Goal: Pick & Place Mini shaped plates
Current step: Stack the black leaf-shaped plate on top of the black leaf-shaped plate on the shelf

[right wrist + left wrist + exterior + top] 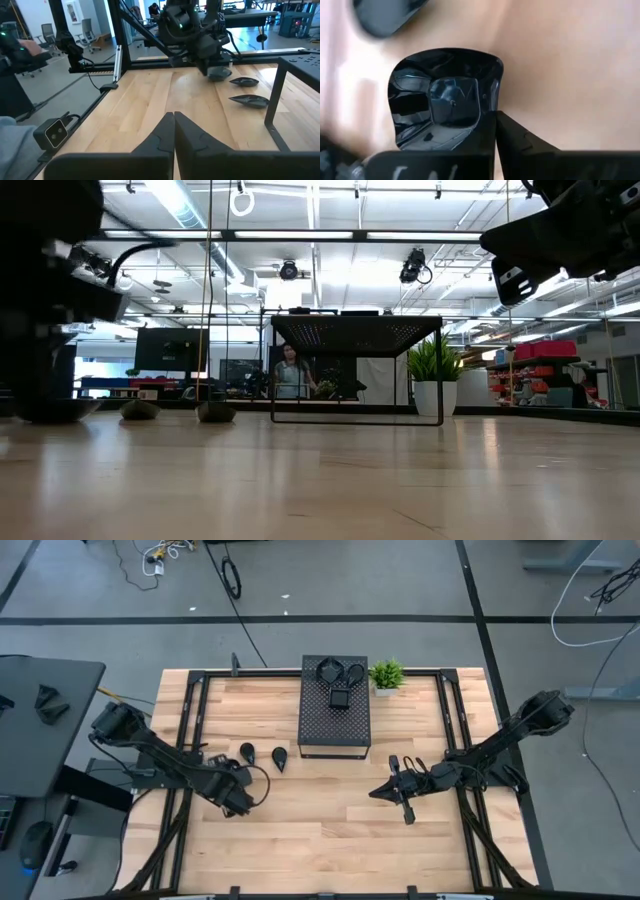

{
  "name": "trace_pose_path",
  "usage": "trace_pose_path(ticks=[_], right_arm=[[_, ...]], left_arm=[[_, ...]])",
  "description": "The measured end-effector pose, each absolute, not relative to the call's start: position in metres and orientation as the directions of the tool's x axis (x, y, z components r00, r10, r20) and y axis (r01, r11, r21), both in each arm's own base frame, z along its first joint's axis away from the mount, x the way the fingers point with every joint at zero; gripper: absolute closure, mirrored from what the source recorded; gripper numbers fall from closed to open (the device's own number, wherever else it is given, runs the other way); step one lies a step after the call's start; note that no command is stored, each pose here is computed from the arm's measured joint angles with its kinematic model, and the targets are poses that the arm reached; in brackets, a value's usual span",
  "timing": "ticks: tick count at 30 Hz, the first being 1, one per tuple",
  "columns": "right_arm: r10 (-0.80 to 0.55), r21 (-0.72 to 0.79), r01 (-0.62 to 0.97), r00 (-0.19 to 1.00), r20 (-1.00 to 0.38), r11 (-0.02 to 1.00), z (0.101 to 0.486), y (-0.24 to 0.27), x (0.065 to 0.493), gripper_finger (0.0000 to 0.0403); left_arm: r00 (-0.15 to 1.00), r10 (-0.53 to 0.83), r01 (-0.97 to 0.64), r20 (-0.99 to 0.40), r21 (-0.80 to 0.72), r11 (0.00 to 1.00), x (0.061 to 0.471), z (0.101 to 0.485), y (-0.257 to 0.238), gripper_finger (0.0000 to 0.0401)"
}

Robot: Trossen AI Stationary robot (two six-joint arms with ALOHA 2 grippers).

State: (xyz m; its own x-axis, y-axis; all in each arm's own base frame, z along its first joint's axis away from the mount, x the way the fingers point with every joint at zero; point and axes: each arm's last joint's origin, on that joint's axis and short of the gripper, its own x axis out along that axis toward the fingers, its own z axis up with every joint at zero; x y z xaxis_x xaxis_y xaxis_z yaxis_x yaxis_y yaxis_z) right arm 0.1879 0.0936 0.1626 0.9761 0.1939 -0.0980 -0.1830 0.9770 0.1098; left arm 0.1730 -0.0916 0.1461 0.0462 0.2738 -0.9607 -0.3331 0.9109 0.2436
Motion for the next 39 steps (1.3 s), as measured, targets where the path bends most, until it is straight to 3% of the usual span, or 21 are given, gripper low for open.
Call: trace_pose_path(ticks=[3,7,11,15,19,26,30,39], right_arm=[[0.194,0.11,-0.183,0.976,-0.098,0.977,0.163,0.094,0.188,0.0398],[0.213,0.112,-0.202,0.972,-0.099,0.973,0.163,0.094,0.188,0.0398],[0.293,0.137,-0.282,0.953,-0.073,0.95,0.165,0.097,0.187,0.0398],[0.375,0.159,-0.368,0.927,-0.017,0.916,0.177,0.102,0.193,0.0398],[0.426,0.137,-0.418,0.904,-0.035,0.898,0.199,0.113,0.21,0.0393],[0.39,0.007,-0.409,0.865,-0.317,0.913,0.243,0.126,0.241,0.0348],[0.368,-0.033,-0.416,0.836,-0.406,0.909,0.265,0.127,0.246,0.0312],[0.438,-0.062,-0.517,0.777,-0.452,0.854,0.265,0.136,0.265,0.0235]], left_arm=[[0.119,0.19,-0.307,-0.975,0.146,0.94,0.187,0.157,-0.101,0.0396],[0.316,0.051,-0.272,-0.947,-0.039,0.962,0.214,0.178,-0.117,0.0395],[0.609,-0.109,-0.111,-0.785,-0.221,0.969,0.245,0.201,-0.135,0.0397],[0.787,-0.186,0.053,-0.588,-0.236,0.97,0.268,0.223,-0.146,0.0398],[0.8,-0.194,0.118,-0.568,-0.168,0.979,0.291,0.231,-0.154,0.0398],[0.755,-0.258,0.271,-0.603,-0.071,0.96,0.333,0.233,-0.168,0.0399],[0.725,-0.234,0.314,-0.647,0.009,0.949,0.346,0.246,-0.174,0.0399],[0.754,-0.21,0.353,-0.622,0.114,0.929,0.357,0.276,-0.175,0.0399]])
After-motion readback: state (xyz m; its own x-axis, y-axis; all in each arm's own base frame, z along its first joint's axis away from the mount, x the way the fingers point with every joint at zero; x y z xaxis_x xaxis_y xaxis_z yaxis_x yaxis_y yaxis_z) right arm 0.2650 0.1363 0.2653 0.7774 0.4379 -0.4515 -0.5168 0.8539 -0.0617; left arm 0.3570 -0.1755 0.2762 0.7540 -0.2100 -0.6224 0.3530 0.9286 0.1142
